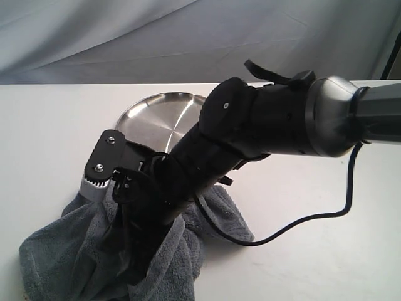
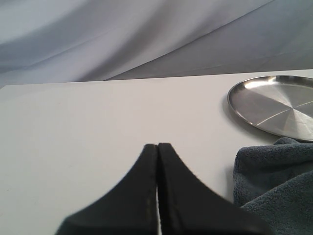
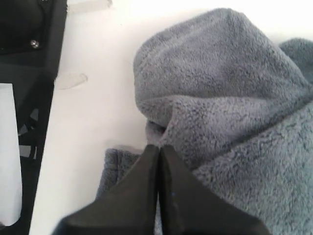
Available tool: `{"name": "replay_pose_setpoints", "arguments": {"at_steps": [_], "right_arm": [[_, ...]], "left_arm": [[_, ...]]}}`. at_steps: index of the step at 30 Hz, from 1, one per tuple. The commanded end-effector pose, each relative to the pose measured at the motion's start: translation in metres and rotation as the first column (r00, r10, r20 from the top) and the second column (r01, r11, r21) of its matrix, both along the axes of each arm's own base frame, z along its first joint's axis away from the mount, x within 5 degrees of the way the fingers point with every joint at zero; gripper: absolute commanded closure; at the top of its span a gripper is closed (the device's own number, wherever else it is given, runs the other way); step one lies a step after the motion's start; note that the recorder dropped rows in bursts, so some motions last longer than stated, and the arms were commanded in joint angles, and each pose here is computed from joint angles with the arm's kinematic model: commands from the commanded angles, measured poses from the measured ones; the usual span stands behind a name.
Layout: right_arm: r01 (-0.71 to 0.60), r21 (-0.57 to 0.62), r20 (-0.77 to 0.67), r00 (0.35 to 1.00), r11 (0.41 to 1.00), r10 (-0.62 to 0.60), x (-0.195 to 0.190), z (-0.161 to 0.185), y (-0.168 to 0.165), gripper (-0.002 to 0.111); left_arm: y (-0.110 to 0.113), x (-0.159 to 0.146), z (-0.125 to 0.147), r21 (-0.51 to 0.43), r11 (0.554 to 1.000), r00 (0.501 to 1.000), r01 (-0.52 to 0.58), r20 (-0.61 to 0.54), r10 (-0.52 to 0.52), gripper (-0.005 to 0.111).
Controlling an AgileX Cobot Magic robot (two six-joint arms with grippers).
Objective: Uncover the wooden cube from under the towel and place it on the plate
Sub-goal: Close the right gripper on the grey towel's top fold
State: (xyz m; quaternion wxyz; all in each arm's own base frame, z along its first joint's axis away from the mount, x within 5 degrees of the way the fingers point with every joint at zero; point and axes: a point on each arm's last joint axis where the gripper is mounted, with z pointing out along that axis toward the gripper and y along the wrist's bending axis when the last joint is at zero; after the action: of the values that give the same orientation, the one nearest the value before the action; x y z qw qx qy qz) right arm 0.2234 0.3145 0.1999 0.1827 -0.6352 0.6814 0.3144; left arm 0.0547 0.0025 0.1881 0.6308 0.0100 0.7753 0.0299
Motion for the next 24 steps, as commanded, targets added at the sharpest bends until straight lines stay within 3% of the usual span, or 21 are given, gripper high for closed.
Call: {"name": "replay_pose_setpoints", "arguments": {"at_steps": [1,6,8,10,16,24], "right_arm": [[-0.019,0.119,0.014,1.0,0.993,0.017,0.001,0.01,0.007,0.108],[0.091,0.248,0.094,0.989,0.964,-0.118,0.014,0.019,0.015,0.108],[0.229,0.265,0.162,0.947,0.937,-0.278,0.03,0.02,0.014,0.108],[0.288,0.258,0.203,0.917,0.922,-0.343,0.038,0.019,0.011,0.108],[0.316,0.231,0.349,0.856,0.92,-0.382,0.05,0.018,0.005,0.108],[0.356,0.237,0.277,0.867,0.904,-0.414,0.048,0.018,0.007,0.106]], "left_arm": [[0.0,0.0,0.0,0.012,1.0,1.0,0.008,0.008,-0.008,0.107],[0.0,0.0,0.0,0.012,1.0,1.0,0.008,0.008,-0.008,0.107],[0.0,0.0,0.0,0.01,1.0,1.0,0.007,0.008,-0.007,0.107],[0.0,0.0,0.0,0.01,1.0,1.0,0.007,0.008,-0.007,0.107],[0.0,0.0,0.0,0.012,1.0,1.0,0.008,0.008,-0.008,0.107],[0.0,0.0,0.0,0.012,1.0,1.0,0.008,0.008,-0.008,0.107]]}}
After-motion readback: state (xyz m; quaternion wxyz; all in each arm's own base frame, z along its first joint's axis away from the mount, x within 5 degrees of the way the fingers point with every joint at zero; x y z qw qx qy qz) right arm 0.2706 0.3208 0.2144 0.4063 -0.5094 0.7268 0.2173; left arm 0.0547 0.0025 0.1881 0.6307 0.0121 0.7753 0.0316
